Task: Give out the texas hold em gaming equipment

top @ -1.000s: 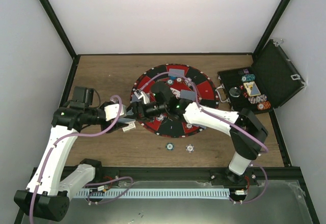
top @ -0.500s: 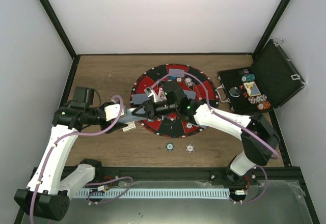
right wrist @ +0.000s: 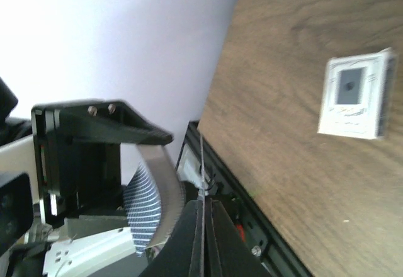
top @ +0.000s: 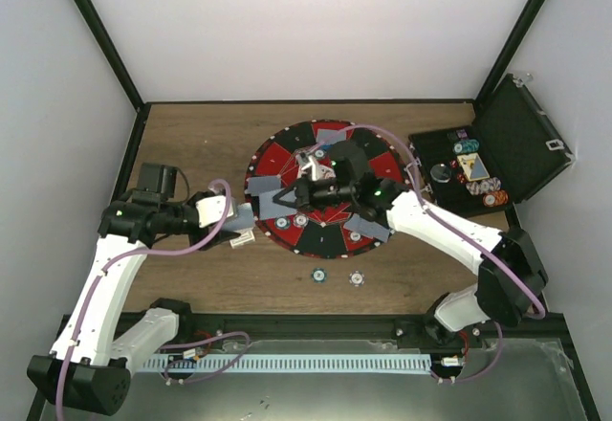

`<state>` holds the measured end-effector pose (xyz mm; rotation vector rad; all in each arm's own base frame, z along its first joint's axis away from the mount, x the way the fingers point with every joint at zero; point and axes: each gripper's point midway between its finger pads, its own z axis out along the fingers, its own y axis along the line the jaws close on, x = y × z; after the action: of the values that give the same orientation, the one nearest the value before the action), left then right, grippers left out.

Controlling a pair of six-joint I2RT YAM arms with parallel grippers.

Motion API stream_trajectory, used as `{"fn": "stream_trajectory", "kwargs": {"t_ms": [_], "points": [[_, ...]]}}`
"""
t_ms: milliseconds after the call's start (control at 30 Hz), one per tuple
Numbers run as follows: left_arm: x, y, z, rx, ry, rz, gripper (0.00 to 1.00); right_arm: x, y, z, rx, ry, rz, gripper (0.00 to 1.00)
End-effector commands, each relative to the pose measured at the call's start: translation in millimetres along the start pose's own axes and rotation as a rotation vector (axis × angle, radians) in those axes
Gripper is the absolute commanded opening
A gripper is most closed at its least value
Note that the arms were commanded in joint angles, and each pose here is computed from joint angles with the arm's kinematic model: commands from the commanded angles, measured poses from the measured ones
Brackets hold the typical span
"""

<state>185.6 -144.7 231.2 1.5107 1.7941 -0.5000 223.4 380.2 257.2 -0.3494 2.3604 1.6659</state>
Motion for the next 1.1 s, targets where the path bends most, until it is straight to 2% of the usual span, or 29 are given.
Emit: {"fn": "stream_trajectory", "kwargs": {"t_ms": [0,167,333,467,667,900,1067], "points": [[-1.3,4.5,3.5,-0.016,-0.021,0.029,0.12,-27.8,-22.2,-42.9,0.082,-0.092,0.015,0.01],[18.9,22.1,19.4,-0.045,0.043,-0.025,0.1,-60.3,-73.7,-94.8,0.138,-0.176,0.055,0.01],[55.2,43.2,31.8,-0.087,0.124,-0.072,0.08,-86.7,-148.1,-123.4,0.285,-0.212,0.097,0.01],[89.4,56.4,29.2,-0.108,0.177,-0.117,0.08,-99.0,-207.2,-130.8,0.393,-0.211,0.146,0.01],[142.7,65.6,19.2,-0.142,0.251,-0.165,0.07,-107.0,-266.3,-121.0,0.462,-0.165,0.199,0.01],[185.6,65.1,20.3,-0.109,0.287,-0.227,0.07,-112.3,-293.7,-116.2,0.498,-0.145,0.215,0.01],[208.2,60.1,35.1,-0.137,0.309,-0.206,0.08,-112.1,-304.9,-112.5,0.502,-0.135,0.232,0.01]]}}
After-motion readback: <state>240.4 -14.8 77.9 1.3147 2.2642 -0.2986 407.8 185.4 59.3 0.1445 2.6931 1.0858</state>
